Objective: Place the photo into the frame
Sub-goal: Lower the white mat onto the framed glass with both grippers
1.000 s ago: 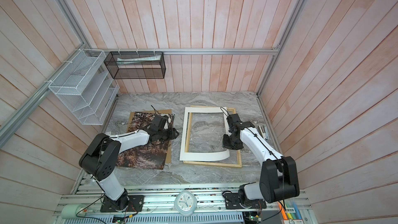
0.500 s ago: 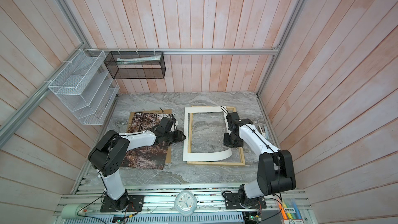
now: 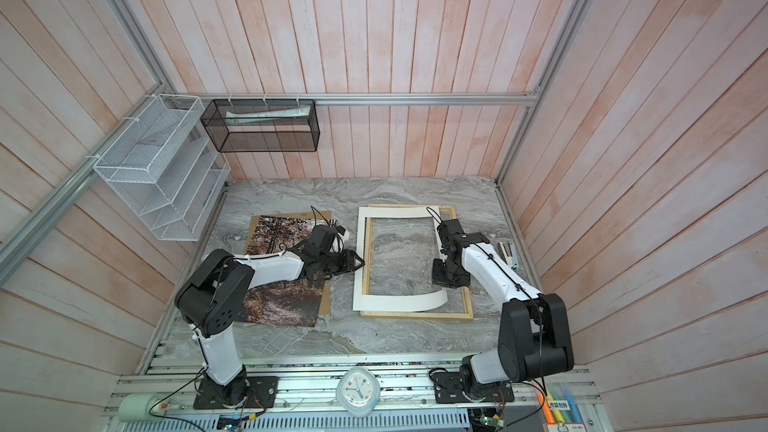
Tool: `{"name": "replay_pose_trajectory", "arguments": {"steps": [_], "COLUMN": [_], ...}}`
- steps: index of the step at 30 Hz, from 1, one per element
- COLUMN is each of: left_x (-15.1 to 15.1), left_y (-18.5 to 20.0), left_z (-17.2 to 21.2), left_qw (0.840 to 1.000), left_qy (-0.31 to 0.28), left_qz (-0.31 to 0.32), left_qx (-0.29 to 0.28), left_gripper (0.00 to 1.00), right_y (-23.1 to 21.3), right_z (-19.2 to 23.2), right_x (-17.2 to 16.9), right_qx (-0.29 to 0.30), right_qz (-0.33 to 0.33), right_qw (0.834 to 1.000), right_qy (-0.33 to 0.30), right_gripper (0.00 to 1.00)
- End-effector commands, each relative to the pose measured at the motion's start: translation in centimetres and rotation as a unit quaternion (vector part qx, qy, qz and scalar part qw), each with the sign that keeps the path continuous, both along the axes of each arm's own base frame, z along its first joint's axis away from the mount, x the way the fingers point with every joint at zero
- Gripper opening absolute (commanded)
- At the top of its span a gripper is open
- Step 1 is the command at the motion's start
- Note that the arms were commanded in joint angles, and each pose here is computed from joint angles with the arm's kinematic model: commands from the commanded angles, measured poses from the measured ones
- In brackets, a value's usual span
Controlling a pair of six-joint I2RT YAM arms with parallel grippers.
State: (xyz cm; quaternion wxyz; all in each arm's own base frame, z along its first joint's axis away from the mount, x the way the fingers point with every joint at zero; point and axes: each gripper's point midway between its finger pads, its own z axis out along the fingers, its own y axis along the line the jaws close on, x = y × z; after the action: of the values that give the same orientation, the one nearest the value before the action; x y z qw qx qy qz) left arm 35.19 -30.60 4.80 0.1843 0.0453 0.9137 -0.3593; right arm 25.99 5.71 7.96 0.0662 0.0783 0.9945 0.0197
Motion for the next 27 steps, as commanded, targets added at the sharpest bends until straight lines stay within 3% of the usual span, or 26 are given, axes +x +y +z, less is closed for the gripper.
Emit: {"name": "replay_pose_trajectory", "arguments": {"steps": [1,5,10,27], "left_x": [0.5,0.2,-0.4,-0.9], "left_y": [-1.2,-1.2,-1.4,-2.4], "left_z": [1.4,1.7,2.3,2.4], "left_qw": [1.000,0.999,0.999,0.997], "left_qy": [-0.016,-0.017,-0.025,-0.023], "left_qz": [-0.010,-0.015,-0.021,-0.041], "left_qx": [-0.023,-0.029,-0.044,-0.061], "left_gripper": [0.44,0.35,0.29,0.29], "right_y": [-0.5,-0.4,-0.7,-1.7], "right_z": [0.3,0.4,1.3,3.1], "right_x": [-0.1,-0.1,0.1,-0.1], "right_qx": [-0.004,0.001,0.000,-0.022], "right_qz": [-0.012,-0.016,-0.024,-0.039], "right_qw": [1.000,1.000,0.999,0.998], "right_qy": [-0.013,-0.017,-0.034,-0.046], "right_gripper": [0.00,0.00,0.00,0.00]}}
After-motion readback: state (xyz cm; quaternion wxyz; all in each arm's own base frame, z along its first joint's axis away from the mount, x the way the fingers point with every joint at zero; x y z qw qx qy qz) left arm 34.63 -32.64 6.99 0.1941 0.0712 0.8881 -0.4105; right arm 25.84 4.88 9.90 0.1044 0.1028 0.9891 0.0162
